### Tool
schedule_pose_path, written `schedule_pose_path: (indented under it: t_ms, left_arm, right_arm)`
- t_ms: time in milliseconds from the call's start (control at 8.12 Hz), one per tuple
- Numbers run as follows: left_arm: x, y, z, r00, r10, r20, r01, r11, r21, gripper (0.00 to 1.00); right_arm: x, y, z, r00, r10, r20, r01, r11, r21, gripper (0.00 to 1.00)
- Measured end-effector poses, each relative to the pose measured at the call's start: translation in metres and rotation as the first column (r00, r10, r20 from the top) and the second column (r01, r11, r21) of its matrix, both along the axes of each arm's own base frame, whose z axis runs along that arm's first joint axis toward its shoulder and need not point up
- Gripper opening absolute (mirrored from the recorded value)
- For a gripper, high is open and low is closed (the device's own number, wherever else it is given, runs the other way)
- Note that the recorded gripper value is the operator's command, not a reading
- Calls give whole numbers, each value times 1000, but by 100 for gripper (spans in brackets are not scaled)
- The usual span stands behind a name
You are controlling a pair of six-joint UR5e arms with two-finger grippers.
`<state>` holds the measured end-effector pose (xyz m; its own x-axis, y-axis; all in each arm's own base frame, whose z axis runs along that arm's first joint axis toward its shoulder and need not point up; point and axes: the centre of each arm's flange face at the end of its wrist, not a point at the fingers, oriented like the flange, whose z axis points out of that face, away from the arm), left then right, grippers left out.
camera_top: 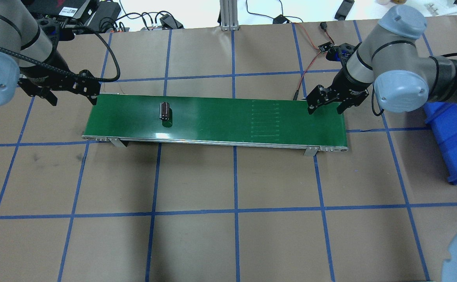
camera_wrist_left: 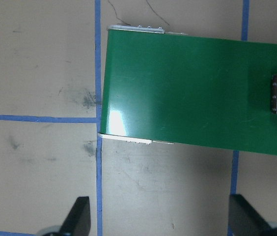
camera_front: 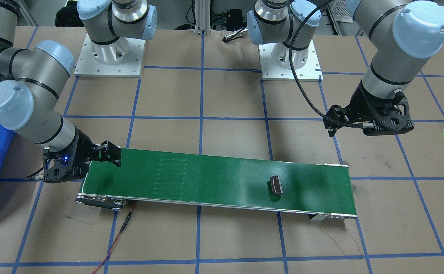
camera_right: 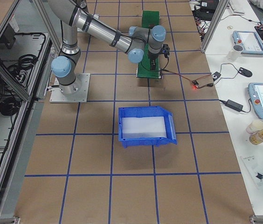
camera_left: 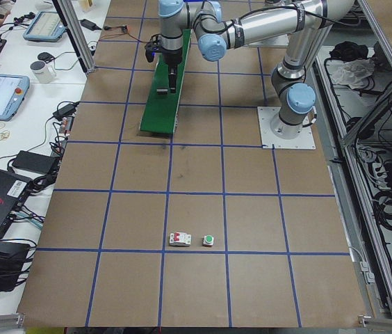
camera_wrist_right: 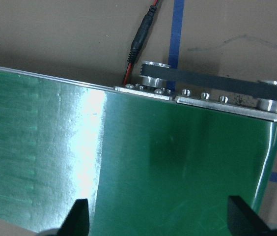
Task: Move capacitor from left to right
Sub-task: 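Hold the right gripper above the belt while the capacitor rides toward it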
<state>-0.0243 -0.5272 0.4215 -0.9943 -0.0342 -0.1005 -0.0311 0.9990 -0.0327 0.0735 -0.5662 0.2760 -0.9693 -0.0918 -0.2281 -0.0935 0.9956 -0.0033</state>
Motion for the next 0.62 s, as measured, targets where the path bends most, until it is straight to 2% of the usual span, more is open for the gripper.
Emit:
schedule_pose_path:
  t_ms: [616]
  left_arm:
    - [-2,2,2,1000,-4,1,4,1000,-3,100]
  right_arm:
    - [0,-2,-4,1000,-2,7,2,1000,0,97]
